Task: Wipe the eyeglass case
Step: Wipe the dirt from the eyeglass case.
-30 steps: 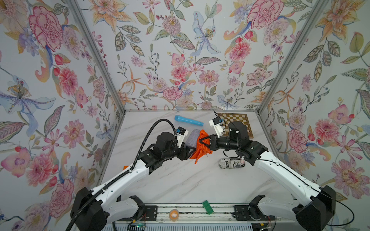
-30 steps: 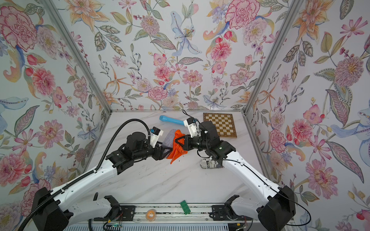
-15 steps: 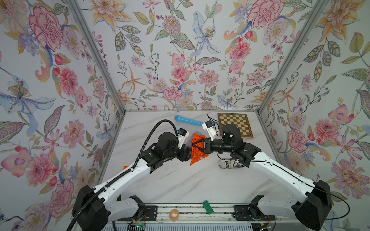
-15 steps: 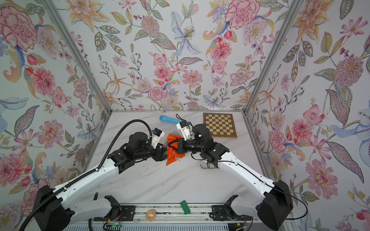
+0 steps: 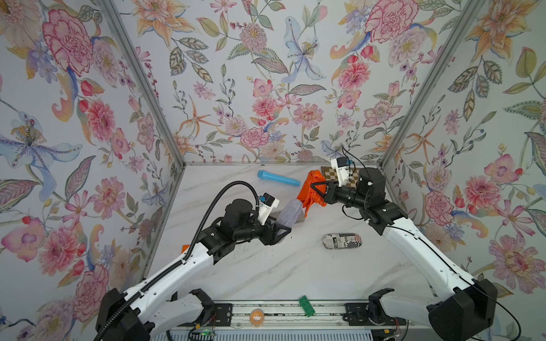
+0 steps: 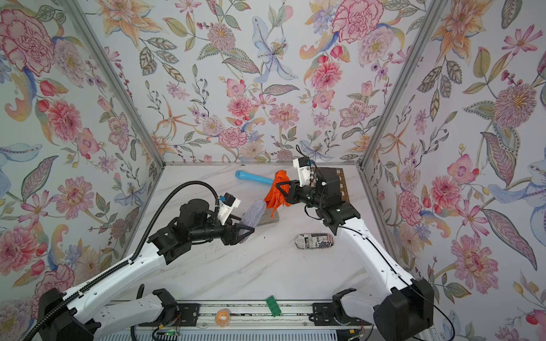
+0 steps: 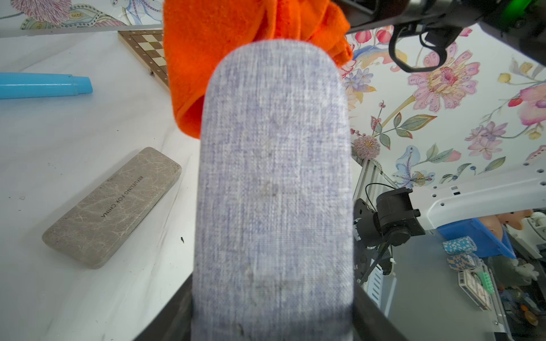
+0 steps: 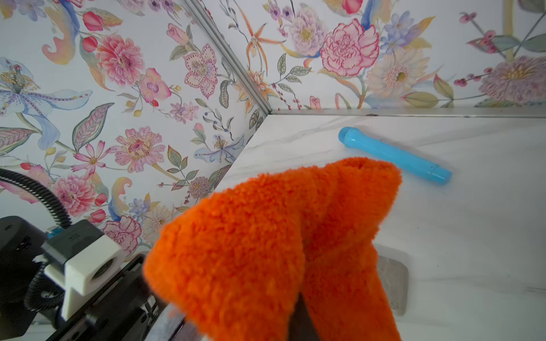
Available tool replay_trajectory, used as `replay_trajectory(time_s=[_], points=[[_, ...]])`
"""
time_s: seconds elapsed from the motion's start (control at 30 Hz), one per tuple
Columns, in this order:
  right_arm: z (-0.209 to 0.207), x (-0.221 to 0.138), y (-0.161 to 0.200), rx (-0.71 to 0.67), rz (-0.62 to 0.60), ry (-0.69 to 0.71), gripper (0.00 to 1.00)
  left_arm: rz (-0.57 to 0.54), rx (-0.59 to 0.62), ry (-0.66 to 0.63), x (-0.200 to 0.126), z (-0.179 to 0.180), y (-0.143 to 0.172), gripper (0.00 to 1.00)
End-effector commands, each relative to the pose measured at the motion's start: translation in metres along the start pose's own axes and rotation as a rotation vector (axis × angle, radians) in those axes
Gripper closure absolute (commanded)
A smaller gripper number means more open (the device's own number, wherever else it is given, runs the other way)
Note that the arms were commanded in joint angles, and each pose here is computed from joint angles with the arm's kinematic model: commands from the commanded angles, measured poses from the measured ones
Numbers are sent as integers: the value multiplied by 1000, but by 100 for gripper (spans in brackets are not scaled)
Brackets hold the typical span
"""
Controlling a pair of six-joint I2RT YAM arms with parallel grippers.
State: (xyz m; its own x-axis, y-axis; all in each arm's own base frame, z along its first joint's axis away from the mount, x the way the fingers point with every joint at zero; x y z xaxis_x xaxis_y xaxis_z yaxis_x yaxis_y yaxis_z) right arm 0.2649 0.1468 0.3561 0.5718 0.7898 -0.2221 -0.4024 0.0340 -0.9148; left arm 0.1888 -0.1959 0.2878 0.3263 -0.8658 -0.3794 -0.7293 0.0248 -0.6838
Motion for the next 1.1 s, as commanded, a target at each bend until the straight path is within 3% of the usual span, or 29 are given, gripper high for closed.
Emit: replay_trajectory(time_s=[0.0,0.13,0.33,0.5,0.67,0.8,1.07], points=[[14,-26,-3,-12,-106,-57,100,-112,-61,135,-13,-4,-15,58],[29,-38,15,40,-198,-231,100,-168,-100,277,-21,-10,-28,57],[48,-21,37,49,-279,-369,100,-127,-163,457,-16,-20,-37,56],[75,-7,18,-13,-352,-500,100,-75,-227,466,-8,-16,-32,57],[63,-4,-8,-31,-376,-451,100,-25,-236,441,-4,-15,-18,57],[59,-1,-8,-27,-332,-450,100,-31,-238,416,-5,-13,-12,57],[99,8,52,-7,-138,-519,100,-167,-228,373,-15,-7,-36,58]])
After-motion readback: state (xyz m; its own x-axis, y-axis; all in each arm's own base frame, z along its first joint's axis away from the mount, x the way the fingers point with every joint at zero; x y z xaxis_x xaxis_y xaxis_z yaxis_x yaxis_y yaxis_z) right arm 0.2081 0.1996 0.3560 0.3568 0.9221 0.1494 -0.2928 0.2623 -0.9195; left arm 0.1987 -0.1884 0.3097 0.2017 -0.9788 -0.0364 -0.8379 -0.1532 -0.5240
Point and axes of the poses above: each gripper's point midway between its finger pads, its own x axis out along the fingers, its own z axis along the line the jaws close on, y = z × x, the point moved 10 cm from there along -x, back along the fingers, and after that the axes turned 13 degrees about -x, right-handed, at the moved point
